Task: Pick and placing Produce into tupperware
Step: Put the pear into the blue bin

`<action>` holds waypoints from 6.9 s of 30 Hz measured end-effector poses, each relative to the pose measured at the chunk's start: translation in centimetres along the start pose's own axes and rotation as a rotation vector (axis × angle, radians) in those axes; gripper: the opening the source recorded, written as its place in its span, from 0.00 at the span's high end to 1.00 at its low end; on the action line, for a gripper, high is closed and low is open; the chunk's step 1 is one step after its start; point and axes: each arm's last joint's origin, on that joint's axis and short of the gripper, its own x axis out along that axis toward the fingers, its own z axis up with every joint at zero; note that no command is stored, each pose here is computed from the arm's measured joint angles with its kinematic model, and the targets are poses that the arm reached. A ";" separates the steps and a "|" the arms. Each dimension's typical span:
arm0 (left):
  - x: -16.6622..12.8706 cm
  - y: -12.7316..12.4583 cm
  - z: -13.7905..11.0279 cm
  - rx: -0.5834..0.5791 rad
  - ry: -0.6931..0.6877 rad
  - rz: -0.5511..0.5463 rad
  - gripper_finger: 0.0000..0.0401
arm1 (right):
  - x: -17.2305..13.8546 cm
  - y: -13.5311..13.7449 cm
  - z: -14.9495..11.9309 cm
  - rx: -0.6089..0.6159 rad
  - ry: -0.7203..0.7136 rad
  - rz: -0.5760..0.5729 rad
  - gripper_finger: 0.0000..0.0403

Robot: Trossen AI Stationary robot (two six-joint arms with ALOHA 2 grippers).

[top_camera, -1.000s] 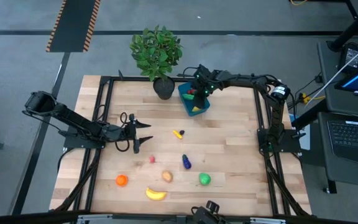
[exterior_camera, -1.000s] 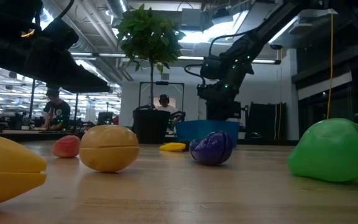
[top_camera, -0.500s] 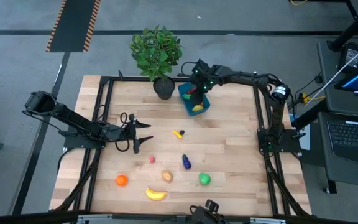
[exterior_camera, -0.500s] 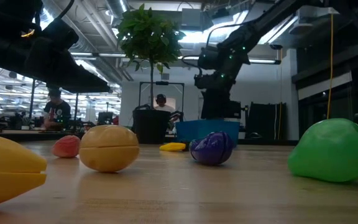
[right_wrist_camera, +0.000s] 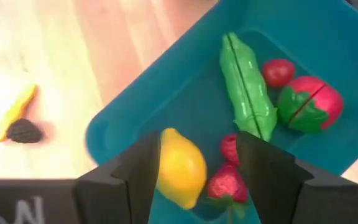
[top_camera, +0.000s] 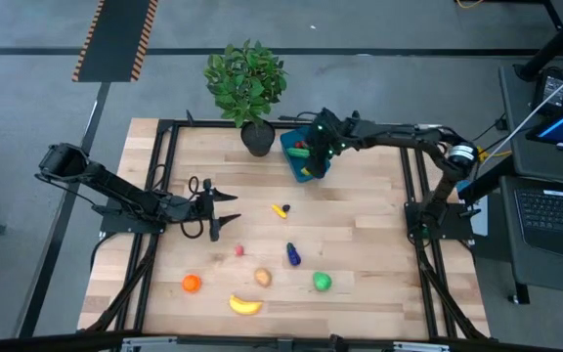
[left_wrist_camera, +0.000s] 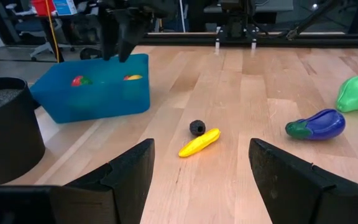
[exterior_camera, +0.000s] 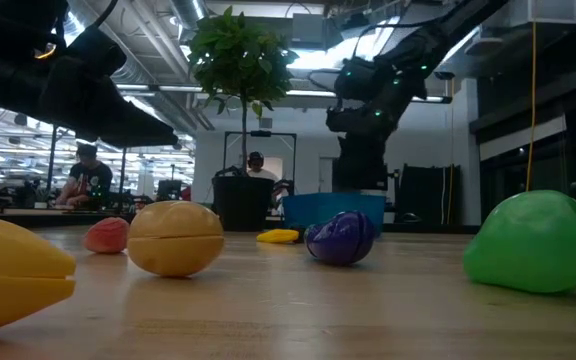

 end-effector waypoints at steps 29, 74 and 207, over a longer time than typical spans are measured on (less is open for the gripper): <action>0.0 0.0 0.3 -0.027 -0.027 -0.009 0.37 | -7.6 7.5 -14.3 -0.088 -0.494 0.301 0.47; 0.0 0.0 0.3 -0.021 -0.023 -0.008 0.37 | -9.0 8.4 -12.1 0.001 -0.501 0.337 0.21; -0.1 0.0 -1.2 -0.030 0.126 -0.056 0.37 | 1.3 33.7 -14.5 0.366 0.507 -0.051 0.48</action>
